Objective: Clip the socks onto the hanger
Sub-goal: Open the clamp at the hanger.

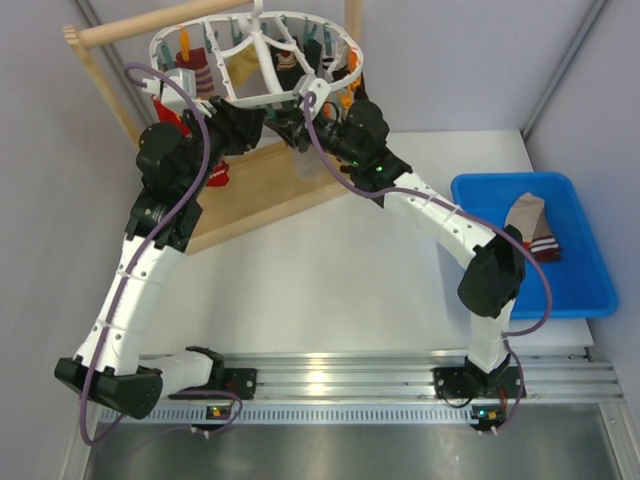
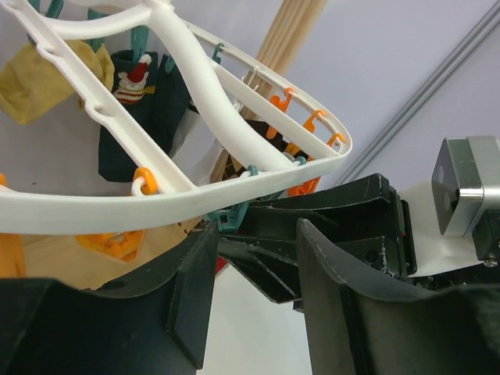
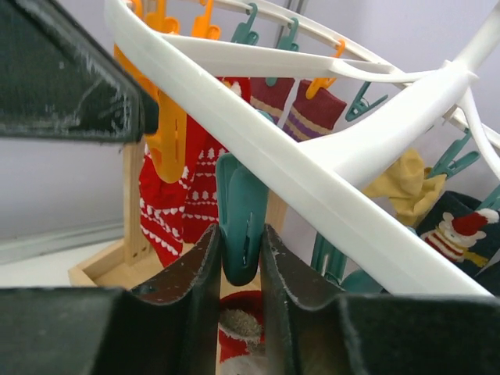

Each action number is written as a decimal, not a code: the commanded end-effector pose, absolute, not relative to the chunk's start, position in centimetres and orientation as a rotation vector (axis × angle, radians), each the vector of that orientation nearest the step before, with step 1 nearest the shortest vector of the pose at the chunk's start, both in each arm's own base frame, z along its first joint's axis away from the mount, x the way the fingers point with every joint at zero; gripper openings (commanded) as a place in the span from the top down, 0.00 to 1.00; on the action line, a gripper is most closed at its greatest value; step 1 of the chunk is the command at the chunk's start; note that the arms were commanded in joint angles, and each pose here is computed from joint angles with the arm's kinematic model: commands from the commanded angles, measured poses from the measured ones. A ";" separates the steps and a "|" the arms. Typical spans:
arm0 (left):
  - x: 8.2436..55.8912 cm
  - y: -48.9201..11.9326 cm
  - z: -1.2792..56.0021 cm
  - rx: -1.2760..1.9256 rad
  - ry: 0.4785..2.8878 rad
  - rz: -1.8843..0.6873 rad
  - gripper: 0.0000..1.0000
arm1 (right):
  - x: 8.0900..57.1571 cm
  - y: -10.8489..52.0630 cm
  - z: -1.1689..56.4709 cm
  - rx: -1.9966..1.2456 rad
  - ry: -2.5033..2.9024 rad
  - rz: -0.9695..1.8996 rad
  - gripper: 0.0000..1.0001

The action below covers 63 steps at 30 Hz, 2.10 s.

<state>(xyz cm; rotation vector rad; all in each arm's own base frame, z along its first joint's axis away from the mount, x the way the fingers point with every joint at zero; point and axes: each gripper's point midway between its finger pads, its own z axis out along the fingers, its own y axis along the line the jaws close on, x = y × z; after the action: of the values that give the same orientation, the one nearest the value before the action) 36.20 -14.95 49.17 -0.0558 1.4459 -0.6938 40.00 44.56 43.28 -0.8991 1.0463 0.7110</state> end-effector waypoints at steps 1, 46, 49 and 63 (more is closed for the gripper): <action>36.1 -15.6 48.1 -0.049 1.492 -0.736 0.49 | 37.9 44.9 47.9 -0.871 0.917 0.747 0.81; 39.8 -15.1 51.5 -0.186 1.336 -0.785 0.92 | 33.5 44.6 47.9 -0.921 0.924 0.895 1.00; 39.7 -15.3 51.4 -0.175 1.339 -0.789 1.00 | 33.7 44.5 47.9 -0.916 0.939 0.883 0.91; 39.6 -16.2 50.1 -0.118 1.378 -0.807 1.00 | 34.9 43.9 48.4 -0.897 0.956 0.816 0.61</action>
<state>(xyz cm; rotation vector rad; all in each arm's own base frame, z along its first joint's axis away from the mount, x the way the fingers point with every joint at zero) 39.55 -16.64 47.52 -0.1399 1.4789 -0.8052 37.06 43.97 44.35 -0.9018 1.0466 0.7905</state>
